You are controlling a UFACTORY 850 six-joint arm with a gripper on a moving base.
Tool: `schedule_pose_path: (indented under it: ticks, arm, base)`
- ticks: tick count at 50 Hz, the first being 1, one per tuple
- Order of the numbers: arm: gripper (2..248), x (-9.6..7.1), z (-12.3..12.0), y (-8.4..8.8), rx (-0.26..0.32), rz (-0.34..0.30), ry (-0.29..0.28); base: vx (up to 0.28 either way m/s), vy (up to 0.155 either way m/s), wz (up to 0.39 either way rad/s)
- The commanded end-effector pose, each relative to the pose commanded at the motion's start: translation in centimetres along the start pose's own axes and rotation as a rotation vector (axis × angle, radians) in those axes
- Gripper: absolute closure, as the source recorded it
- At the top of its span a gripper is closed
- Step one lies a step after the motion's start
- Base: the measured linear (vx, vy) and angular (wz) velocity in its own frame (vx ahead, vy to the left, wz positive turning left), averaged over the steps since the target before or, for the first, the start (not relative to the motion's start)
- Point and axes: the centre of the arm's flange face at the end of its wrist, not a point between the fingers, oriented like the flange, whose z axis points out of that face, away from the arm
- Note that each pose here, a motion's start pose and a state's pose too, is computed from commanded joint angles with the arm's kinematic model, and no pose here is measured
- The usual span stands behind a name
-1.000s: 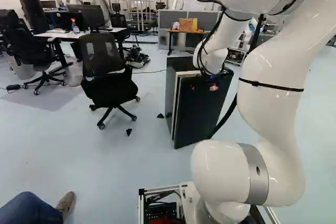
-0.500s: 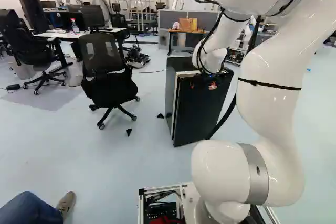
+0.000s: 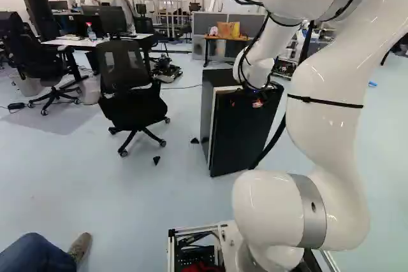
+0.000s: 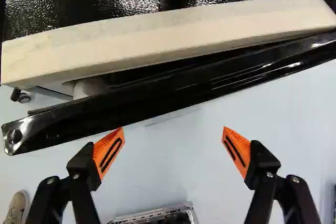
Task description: Grab a drink from the fridge
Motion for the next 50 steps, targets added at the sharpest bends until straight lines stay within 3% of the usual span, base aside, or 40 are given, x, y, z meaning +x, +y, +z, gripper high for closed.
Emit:
schedule_pose_path:
  ticks: [50]
  arm:
    - [3, 1.4, 0.7, -0.2, 0.002, -0.005, 0.038]
  base:
    - [0.000, 0.000, 0.000]
